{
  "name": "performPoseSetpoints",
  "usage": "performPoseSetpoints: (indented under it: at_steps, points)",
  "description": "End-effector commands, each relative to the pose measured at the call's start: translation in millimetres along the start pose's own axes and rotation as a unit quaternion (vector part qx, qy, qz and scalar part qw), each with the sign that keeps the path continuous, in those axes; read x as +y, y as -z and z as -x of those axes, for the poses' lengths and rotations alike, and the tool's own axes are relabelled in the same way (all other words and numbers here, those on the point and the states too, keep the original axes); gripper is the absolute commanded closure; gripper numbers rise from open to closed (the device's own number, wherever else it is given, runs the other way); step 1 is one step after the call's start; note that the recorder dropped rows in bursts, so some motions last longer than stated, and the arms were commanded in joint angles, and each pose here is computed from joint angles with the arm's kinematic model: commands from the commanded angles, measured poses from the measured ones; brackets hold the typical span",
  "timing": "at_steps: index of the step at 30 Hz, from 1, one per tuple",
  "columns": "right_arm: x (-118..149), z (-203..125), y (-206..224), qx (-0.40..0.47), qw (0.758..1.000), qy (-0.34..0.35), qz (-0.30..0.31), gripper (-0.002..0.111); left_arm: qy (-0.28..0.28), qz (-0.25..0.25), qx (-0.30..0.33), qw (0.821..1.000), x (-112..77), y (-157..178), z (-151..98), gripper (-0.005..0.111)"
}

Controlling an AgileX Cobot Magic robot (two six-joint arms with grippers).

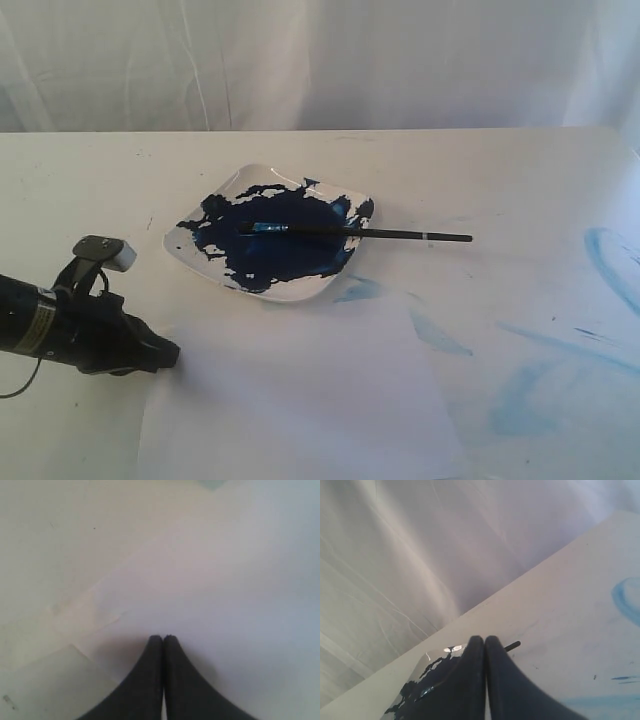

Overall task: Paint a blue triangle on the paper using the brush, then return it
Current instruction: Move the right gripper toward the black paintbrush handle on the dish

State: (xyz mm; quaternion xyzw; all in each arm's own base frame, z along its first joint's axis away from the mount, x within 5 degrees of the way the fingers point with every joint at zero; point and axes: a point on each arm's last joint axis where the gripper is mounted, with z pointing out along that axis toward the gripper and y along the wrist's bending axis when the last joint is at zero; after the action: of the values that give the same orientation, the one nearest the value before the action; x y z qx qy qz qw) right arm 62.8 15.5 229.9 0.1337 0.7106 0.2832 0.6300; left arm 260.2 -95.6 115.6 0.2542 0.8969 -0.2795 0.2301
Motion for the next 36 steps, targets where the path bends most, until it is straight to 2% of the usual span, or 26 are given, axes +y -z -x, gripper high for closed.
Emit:
performPoseSetpoints:
  at_steps: [1, 17, 28, 32, 36]
  points:
    - [9, 12, -11, 0.020, 1.000, 0.016, -0.011, 0.108, 0.005, 0.023, 0.024, 0.999, 7.4, -3, -8, 0.107]
    - [13, 19, -46, 0.095, 0.994, 0.012, -0.061, 0.108, 0.012, 0.032, 0.017, 0.999, 6.6, 1, -6, 0.107]
    - [10, 16, -60, 0.105, 0.992, 0.013, -0.072, 0.108, -0.018, 0.072, -0.060, 0.995, -6.8, 36, 26, 0.107]
    - [24, 18, -87, 0.146, 0.987, 0.028, -0.057, 0.108, -0.039, 0.050, -0.060, 0.996, -17.9, 29, 34, 0.107]
    - [40, 8, -121, 0.215, 0.972, 0.086, -0.041, 0.108, -0.028, 0.037, -0.031, 0.998, -11.9, 14, 25, 0.107]
